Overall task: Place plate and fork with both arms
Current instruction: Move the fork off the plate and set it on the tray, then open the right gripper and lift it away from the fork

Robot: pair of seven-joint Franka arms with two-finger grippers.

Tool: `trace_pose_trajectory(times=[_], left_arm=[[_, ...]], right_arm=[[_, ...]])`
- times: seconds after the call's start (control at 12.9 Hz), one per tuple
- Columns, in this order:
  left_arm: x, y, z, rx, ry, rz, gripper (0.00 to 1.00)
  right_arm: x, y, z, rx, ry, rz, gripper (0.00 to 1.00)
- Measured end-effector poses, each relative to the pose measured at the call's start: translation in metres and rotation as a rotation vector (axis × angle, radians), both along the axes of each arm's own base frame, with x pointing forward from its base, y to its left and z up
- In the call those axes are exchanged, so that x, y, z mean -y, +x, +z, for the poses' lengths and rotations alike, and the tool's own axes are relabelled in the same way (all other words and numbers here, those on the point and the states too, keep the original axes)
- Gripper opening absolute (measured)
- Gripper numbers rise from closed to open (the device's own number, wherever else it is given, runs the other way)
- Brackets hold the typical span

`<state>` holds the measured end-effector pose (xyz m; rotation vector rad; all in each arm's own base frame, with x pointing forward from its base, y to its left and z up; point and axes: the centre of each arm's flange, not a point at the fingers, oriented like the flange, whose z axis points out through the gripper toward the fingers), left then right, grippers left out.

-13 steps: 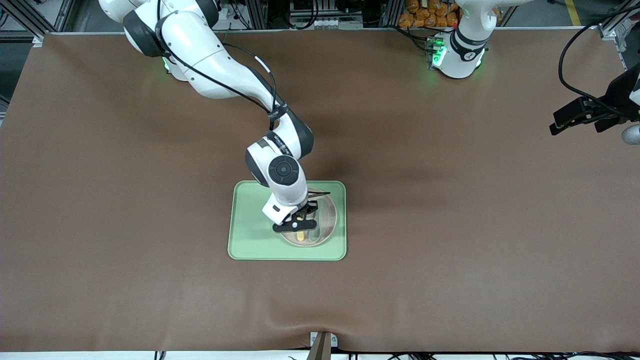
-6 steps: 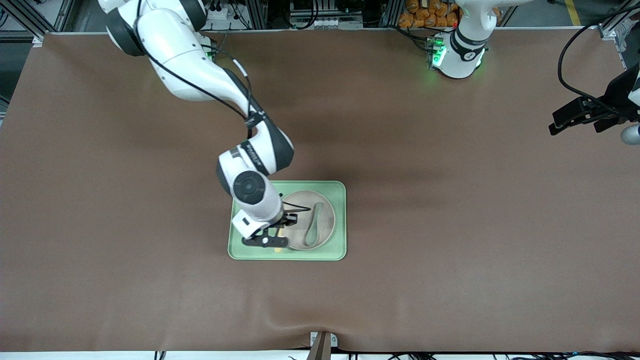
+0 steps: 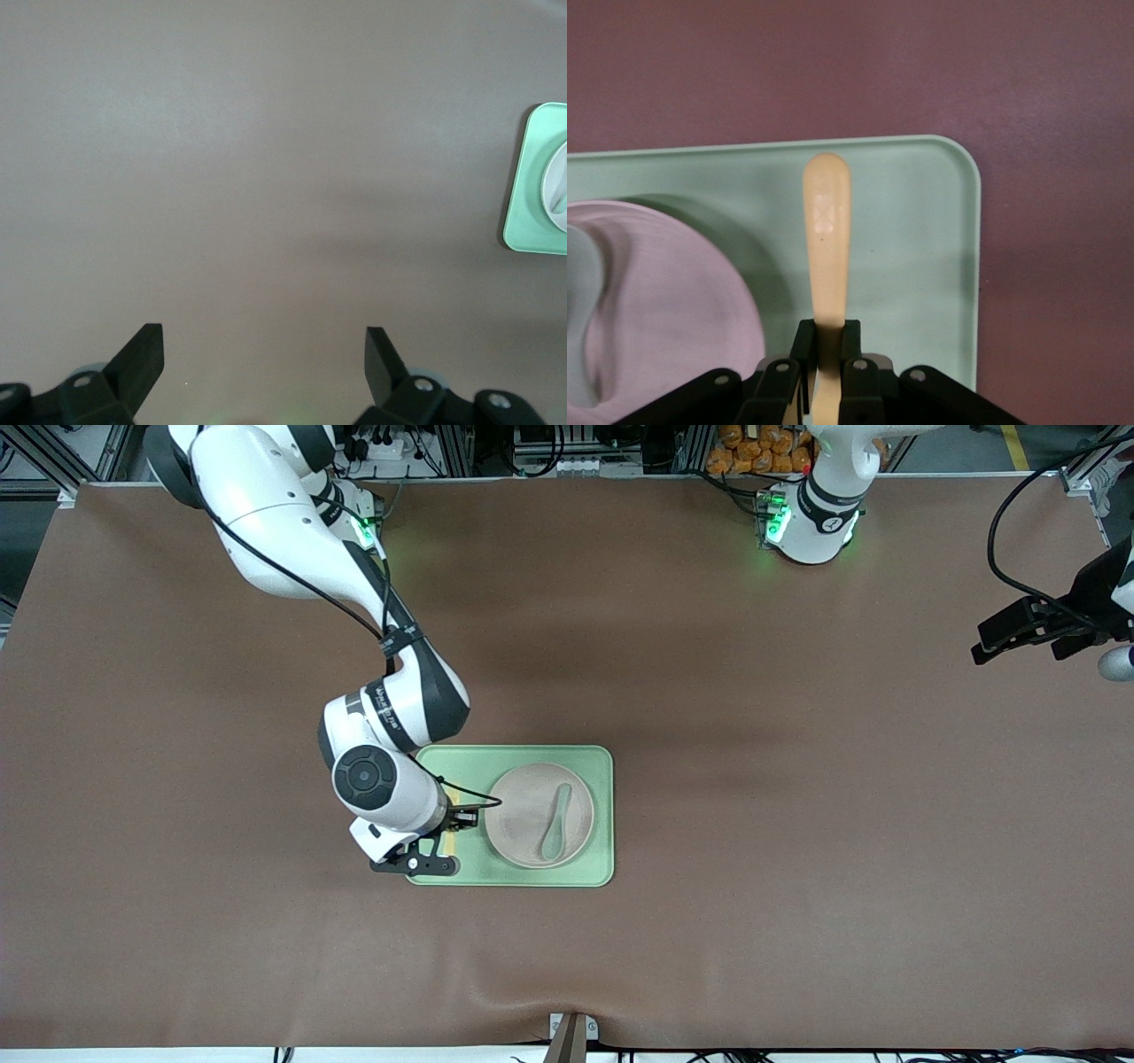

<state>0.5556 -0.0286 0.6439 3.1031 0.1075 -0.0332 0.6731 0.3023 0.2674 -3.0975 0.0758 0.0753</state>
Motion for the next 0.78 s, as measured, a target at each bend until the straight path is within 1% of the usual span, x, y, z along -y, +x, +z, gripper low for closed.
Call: trace_pose_trajectory(times=[0.16, 0.23, 0.39, 0.62, 0.78], left_arm=[[0.000, 0.000, 0.000, 0.000, 0.000, -0.001, 1.00], [0.001, 0.000, 0.000, 0.000, 0.000, -0.001, 1.00], [0.001, 0.000, 0.000, 0.000, 0.000, -0.002, 1.00], [0.002, 0.000, 0.000, 0.000, 0.000, -0.003, 1.00], [0.002, 0.000, 0.000, 0.000, 0.000, -0.003, 1.00]], right_arm=[[0.010, -0.010, -0.021, 0.038, 0.011, 0.002, 0.15], [0.013, -0.017, -0.033, 0.045, 0.013, 0.002, 0.15], [0.014, -0.028, -0.048, 0.045, 0.014, 0.006, 0.15], [0.013, -0.041, -0.066, 0.066, 0.023, 0.010, 0.15], [0.012, -0.045, -0.072, 0.062, 0.021, 0.013, 0.15]])
